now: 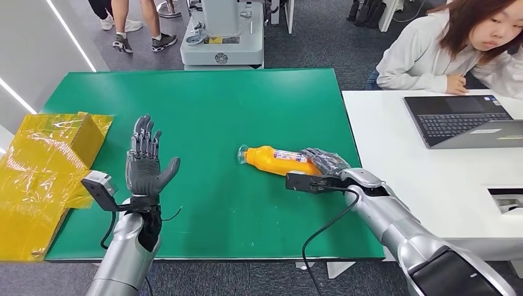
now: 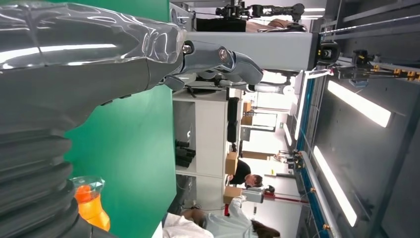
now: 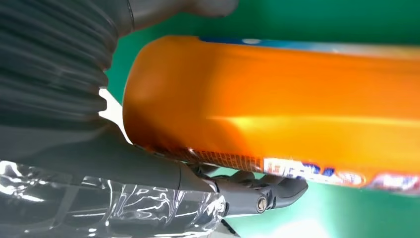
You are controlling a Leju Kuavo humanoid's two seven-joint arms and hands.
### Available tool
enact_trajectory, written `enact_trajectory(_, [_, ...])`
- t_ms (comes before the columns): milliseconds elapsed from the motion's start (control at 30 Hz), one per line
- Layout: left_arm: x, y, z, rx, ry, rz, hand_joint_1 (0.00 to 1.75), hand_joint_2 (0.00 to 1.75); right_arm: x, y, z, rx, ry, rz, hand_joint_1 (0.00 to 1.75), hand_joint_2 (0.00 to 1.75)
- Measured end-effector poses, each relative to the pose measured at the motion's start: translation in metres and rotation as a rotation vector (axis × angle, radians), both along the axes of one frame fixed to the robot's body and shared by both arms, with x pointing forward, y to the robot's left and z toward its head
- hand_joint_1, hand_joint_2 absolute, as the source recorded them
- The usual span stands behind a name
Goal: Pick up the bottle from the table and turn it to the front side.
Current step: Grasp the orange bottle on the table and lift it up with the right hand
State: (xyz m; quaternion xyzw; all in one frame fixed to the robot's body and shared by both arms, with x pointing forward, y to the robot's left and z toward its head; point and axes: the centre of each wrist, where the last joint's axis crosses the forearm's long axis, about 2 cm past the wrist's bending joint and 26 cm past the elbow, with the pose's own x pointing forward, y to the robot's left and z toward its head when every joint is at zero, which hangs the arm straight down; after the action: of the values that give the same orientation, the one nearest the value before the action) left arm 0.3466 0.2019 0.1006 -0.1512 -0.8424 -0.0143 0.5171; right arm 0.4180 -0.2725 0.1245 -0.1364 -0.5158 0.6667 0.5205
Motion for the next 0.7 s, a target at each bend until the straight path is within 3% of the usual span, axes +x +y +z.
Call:
enact_trajectory(100, [-0.001, 0.003, -0.002, -0.012, 0.008, 0.004, 0.00, 1.75, 0.005, -0.001, 0.005, -0.063, 0.019, 0.012, 1.05, 1.75])
enact_trajectory(133, [-0.001, 0.004, -0.003, -0.016, 0.011, 0.006, 0.00, 1.75, 0.007, -0.001, 0.007, -0.082, 0.027, 0.018, 1.39, 1.75])
enact_trajectory(233, [-0.004, 0.007, -0.007, -0.026, 0.023, 0.013, 0.00, 1.75, 0.012, -0.002, 0.015, -0.121, 0.045, 0.034, 1.74, 1.75])
enact_trajectory(700, [-0.012, 0.018, -0.017, -0.040, 0.052, 0.043, 0.00, 1.75, 0.014, -0.007, 0.015, -0.043, 0.039, 0.041, 1.75, 1.75])
